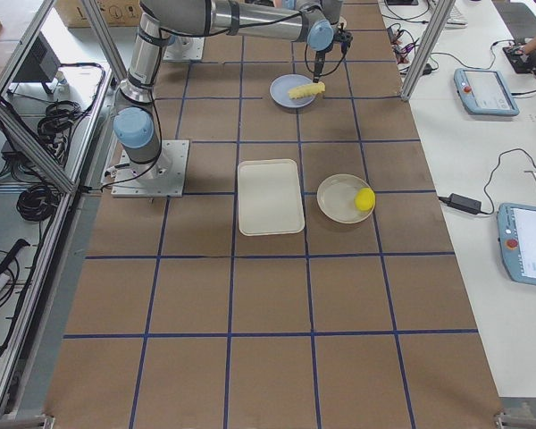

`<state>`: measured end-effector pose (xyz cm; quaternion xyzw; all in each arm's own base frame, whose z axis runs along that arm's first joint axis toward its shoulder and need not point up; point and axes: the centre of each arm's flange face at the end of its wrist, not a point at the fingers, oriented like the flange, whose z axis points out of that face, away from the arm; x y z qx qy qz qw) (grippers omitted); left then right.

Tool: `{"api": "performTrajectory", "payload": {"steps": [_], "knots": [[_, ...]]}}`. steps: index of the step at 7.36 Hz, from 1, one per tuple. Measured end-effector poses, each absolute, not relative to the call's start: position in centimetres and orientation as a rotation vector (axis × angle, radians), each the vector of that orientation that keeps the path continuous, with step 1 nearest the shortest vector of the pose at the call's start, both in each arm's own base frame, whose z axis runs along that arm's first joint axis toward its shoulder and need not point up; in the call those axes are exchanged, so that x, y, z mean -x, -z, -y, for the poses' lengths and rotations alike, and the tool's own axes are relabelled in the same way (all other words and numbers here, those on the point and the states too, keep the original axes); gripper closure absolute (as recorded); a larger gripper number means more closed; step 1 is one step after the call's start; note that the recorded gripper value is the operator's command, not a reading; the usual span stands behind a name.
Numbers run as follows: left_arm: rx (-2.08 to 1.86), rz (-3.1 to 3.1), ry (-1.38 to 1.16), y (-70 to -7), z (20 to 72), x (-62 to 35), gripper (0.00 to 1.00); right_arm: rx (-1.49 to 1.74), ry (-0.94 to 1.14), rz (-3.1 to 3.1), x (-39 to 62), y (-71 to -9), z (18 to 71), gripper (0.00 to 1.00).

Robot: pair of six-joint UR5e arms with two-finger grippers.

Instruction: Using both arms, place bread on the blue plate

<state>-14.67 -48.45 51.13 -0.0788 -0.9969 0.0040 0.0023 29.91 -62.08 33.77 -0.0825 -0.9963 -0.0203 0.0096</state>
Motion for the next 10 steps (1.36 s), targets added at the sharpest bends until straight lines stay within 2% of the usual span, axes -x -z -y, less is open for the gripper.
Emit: {"api": "performTrajectory", "payload": {"steps": [4,5,7,10], "knots": [[0.146,3.132,0.049,-51.4,47.5,14.3,0.0,0.176,0.049,3.111,-18.0,-42.3,61.6,0.02],[0.137,3.133,0.045,-51.5,47.5,14.3,0.0,0.186,0.048,3.105,-14.9,-44.0,61.0,0.07],[0.132,3.133,0.043,-51.5,47.7,14.3,0.0,0.136,0.096,3.103,-10.5,-45.2,59.6,0.0],[0.138,3.135,0.035,-51.8,47.7,14.2,0.0,0.173,0.137,3.112,-6.0,-46.1,57.8,0.0]]}}
